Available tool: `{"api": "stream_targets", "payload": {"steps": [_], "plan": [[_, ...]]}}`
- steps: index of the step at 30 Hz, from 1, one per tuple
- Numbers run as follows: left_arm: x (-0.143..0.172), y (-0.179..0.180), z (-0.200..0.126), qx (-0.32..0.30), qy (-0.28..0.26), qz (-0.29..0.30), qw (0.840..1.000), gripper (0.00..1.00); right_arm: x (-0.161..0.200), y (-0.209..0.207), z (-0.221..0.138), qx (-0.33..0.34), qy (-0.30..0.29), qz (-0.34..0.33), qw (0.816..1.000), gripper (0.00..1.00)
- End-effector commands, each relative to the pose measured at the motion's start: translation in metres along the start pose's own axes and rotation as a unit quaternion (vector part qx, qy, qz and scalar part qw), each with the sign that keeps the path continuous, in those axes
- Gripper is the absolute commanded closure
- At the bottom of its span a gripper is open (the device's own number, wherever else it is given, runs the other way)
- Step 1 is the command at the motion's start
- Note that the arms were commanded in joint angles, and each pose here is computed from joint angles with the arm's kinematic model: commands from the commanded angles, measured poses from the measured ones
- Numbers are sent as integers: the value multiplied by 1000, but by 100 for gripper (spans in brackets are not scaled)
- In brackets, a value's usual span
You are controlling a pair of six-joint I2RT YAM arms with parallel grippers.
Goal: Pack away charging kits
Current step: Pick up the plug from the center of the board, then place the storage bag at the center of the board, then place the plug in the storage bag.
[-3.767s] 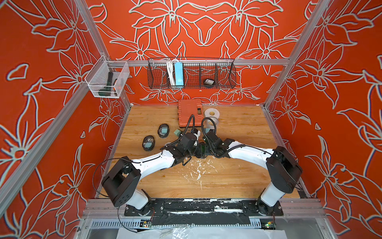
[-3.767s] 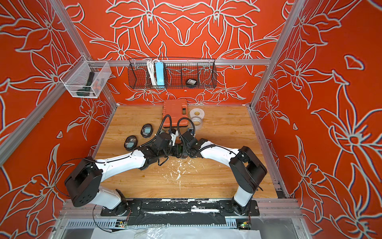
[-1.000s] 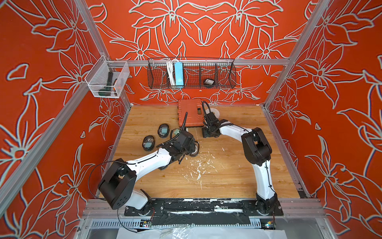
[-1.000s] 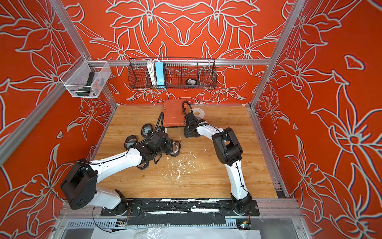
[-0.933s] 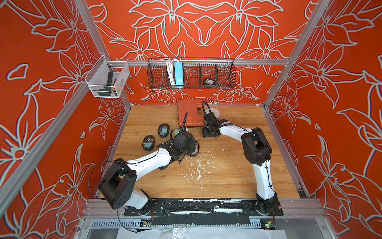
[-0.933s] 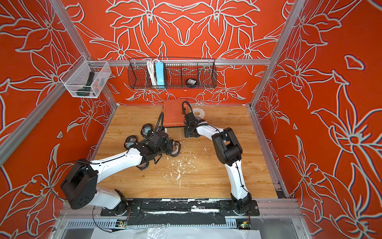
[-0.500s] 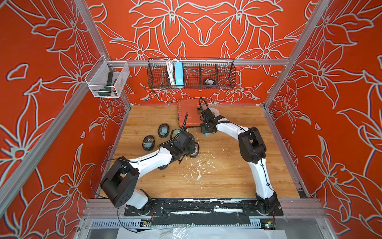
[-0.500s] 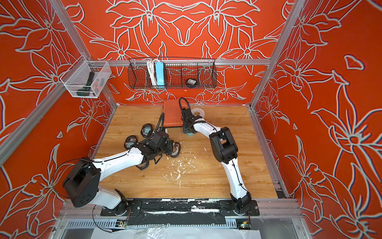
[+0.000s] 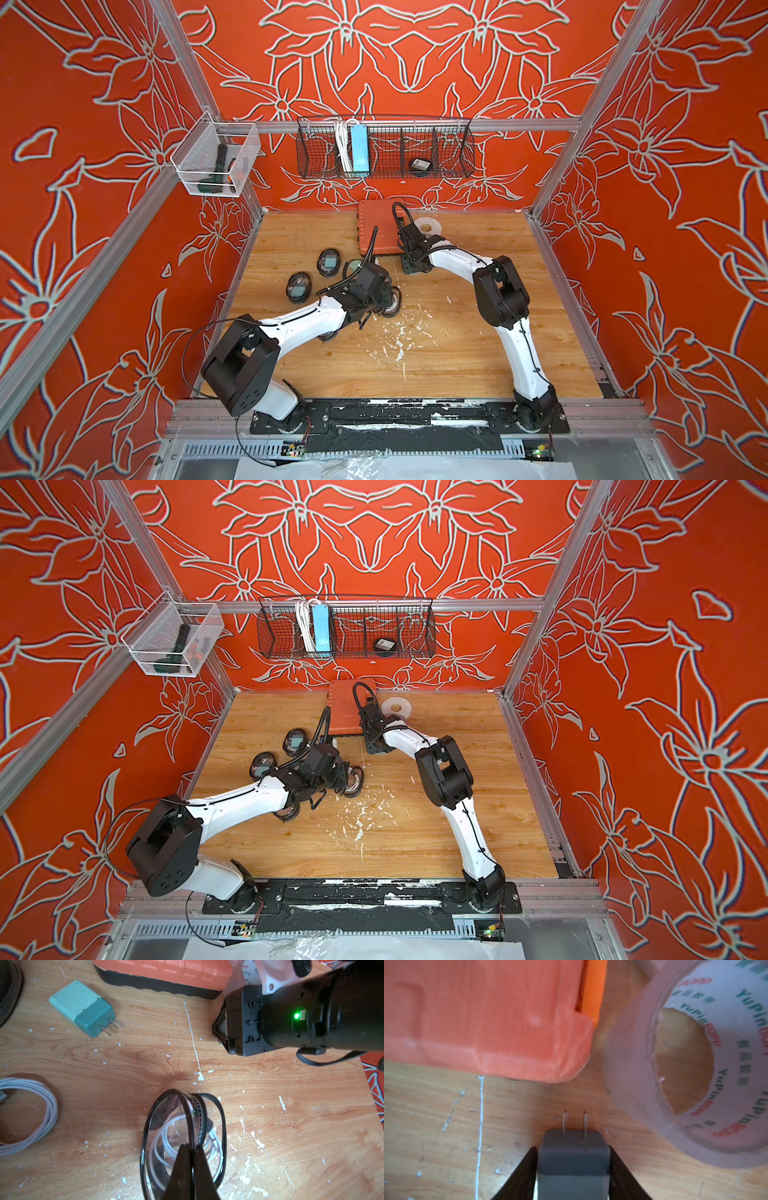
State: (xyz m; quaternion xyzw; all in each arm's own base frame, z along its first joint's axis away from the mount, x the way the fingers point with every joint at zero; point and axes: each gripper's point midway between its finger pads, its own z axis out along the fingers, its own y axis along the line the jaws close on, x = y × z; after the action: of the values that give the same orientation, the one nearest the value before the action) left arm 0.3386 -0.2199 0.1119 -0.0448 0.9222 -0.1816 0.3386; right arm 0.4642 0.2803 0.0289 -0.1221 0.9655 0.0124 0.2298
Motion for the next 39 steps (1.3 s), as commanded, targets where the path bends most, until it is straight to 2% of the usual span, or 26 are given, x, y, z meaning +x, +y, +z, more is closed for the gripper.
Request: {"api": "stream_targets", "payload": {"steps": [1, 7, 10, 18, 22, 29, 34, 39], "plan": [[-10, -5, 1, 7, -10, -8, 1000, 100, 10, -8, -11, 22, 11, 6, 1000, 52], [-9, -7, 2, 17, -7, -9, 1000, 100, 10, -7, -28, 7, 7, 15, 1000, 76], [-7, -9, 3, 28, -4, -8, 1000, 100, 15, -9, -52, -5, 3, 25, 1000, 87], [-1, -17, 8, 63, 15, -7, 998, 100, 59, -10, -127, -98, -59, 82, 990, 99], [3, -26, 9, 86, 30, -3, 996, 100, 84, 5, -145, -154, -89, 84, 980, 100], [9, -41, 10, 122, 47, 5, 991, 100, 91, 44, -172, -222, -114, 55, 967, 100], [10, -44, 11, 132, 49, 7, 990, 100, 92, 60, -167, -236, -107, 58, 964, 100], [10, -49, 9, 146, 49, 7, 988, 100, 92, 69, -148, -231, -86, 67, 967, 100]]}}
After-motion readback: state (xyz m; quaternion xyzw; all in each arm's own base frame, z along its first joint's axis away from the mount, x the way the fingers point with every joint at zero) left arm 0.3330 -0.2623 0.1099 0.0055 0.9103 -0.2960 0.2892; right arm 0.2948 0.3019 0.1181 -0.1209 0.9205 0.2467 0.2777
